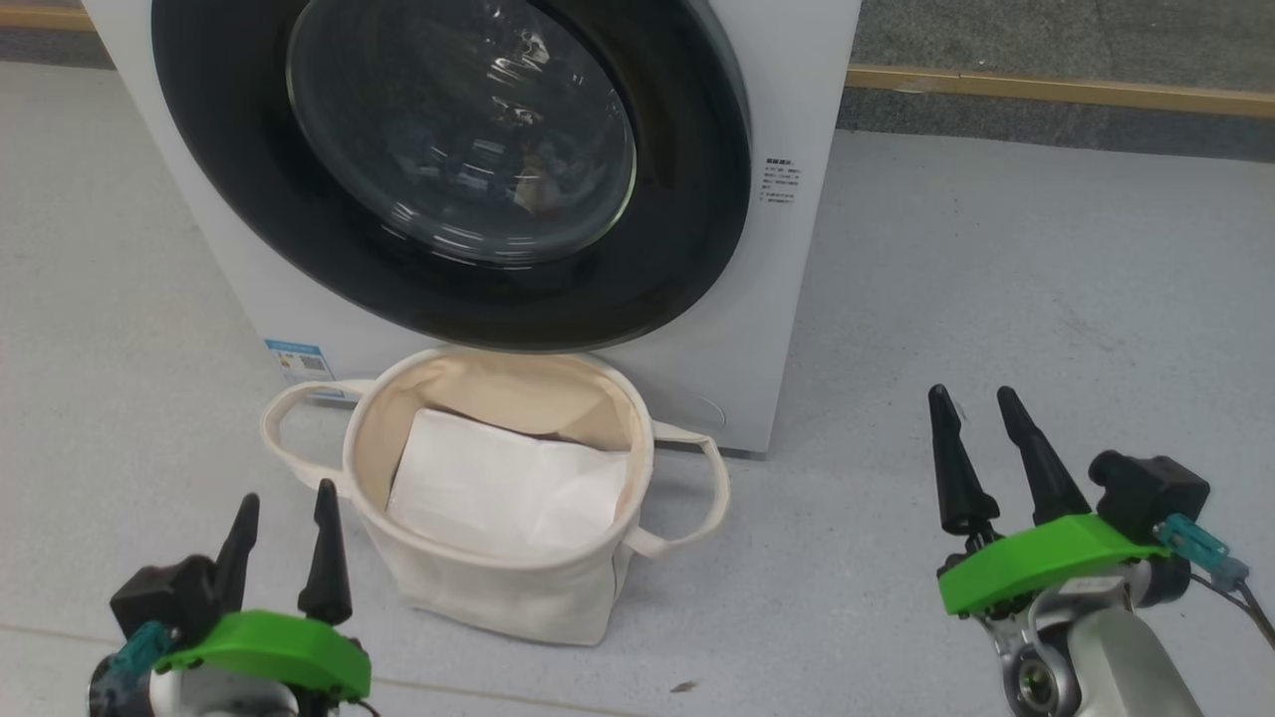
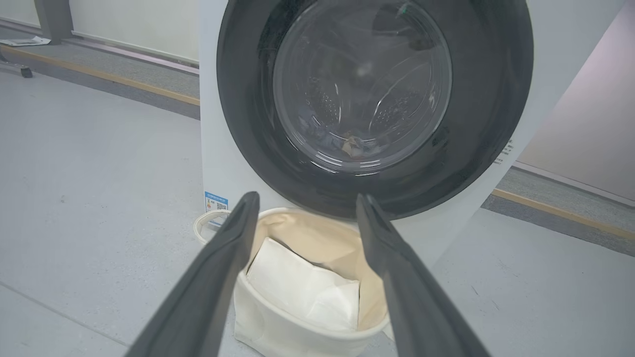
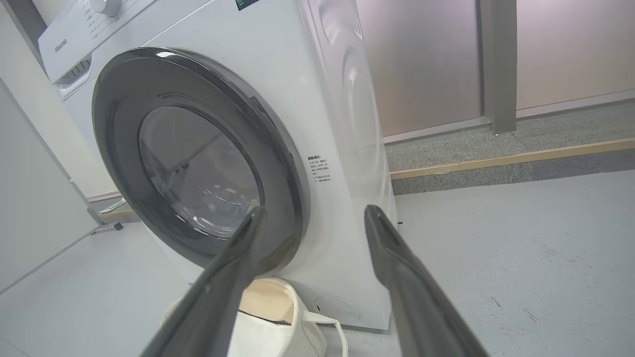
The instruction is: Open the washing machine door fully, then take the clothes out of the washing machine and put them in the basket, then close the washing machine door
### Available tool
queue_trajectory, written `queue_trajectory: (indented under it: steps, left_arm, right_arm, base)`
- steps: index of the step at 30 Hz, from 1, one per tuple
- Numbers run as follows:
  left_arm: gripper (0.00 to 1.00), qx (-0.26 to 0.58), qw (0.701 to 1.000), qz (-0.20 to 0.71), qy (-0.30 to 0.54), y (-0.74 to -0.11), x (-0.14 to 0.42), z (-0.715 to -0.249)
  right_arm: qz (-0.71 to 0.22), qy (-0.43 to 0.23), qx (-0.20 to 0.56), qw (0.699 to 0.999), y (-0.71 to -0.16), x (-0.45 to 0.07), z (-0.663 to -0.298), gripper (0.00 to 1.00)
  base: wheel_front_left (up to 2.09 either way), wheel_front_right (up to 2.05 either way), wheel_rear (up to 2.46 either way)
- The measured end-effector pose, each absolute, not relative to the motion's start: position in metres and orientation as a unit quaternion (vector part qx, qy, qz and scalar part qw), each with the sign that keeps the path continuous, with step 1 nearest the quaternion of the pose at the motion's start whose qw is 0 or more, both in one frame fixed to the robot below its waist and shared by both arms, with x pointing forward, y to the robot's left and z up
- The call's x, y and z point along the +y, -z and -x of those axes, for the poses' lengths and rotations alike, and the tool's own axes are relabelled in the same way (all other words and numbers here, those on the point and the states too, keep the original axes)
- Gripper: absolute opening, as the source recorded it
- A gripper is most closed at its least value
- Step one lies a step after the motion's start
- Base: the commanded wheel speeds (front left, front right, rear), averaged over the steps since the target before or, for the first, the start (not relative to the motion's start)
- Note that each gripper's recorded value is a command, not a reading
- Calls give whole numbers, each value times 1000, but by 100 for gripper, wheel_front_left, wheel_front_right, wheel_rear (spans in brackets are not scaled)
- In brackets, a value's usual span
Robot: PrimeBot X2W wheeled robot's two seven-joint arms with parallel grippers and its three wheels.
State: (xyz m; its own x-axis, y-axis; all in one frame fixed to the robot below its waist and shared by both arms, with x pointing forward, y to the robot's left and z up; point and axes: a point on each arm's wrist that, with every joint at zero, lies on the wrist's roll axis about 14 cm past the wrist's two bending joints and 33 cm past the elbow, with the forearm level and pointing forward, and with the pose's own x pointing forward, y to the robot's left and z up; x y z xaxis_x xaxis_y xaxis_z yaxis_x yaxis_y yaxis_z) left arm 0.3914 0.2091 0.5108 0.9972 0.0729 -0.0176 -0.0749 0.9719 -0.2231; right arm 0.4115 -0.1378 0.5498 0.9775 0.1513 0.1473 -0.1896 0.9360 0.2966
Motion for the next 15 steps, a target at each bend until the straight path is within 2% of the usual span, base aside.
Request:
queue_trajectory:
  steps: [10,15]
  left_arm:
    - [100,-46,995,85,-19,-538,203,-394]
    - [100,-61,996,65,-15,-546,203,-395]
  right_arm:
    - [-100,-89,-89,987,-564,-139,-413,100]
    - [-101,-83,-97,987,-565,-143,-413,100]
  base:
    - [0,0,0]
    - [0,0,0]
